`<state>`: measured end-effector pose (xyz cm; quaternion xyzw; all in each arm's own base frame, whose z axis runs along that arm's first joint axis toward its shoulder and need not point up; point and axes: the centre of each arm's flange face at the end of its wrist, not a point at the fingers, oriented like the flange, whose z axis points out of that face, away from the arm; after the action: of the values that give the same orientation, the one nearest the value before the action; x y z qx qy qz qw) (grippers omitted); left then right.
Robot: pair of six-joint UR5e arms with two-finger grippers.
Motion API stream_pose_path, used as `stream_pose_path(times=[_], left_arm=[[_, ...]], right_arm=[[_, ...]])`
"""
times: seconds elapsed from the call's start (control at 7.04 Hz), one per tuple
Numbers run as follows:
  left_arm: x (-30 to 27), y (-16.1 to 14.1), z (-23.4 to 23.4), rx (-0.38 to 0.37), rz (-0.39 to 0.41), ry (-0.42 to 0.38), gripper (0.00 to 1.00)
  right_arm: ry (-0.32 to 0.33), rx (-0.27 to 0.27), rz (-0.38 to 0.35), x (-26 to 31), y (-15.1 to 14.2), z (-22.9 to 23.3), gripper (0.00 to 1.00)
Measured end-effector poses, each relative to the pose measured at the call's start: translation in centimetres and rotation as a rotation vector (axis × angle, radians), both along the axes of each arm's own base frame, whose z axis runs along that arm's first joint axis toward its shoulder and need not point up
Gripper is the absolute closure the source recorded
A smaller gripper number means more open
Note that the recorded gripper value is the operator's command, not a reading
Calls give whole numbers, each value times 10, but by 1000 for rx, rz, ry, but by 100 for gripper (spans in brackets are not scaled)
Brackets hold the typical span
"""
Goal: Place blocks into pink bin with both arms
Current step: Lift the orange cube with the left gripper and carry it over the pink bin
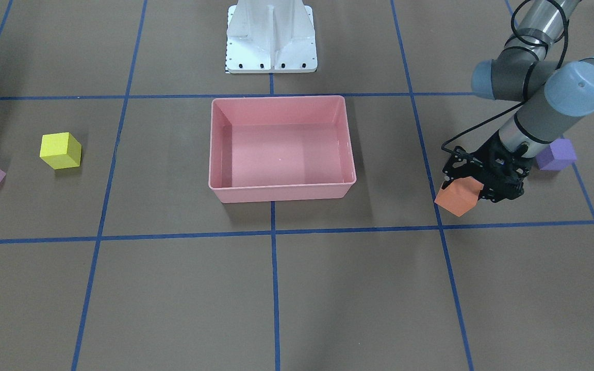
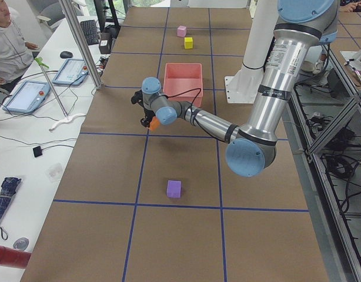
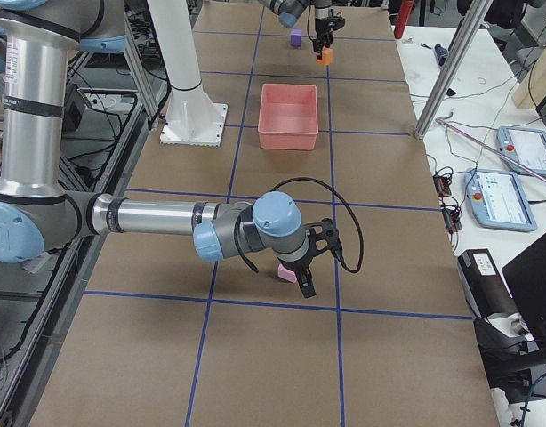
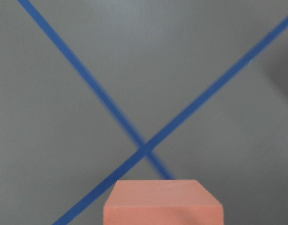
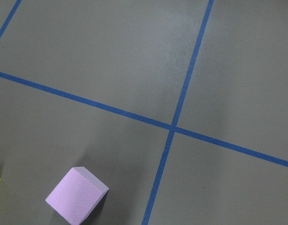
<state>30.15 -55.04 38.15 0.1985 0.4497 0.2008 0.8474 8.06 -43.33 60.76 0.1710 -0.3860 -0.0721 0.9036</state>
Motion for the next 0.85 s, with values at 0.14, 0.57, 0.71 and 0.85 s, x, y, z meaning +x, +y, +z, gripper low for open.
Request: stream_pose_path(times=[0.14, 0.57, 0.71, 0.85], left_arm=[[22, 8, -49, -75, -41, 58, 66], [109, 62, -179, -225, -77, 96, 32], [146, 92, -204, -223, -98, 38, 0], [174, 117, -213, -211, -131, -8, 0]], right_arm=[[-14, -31, 21, -8, -3, -5, 0], [-79, -122, 117, -50, -19, -27, 1], [-82, -140, 133, -66, -22, -30, 1], [-66, -159, 144, -82, -24, -30, 1]])
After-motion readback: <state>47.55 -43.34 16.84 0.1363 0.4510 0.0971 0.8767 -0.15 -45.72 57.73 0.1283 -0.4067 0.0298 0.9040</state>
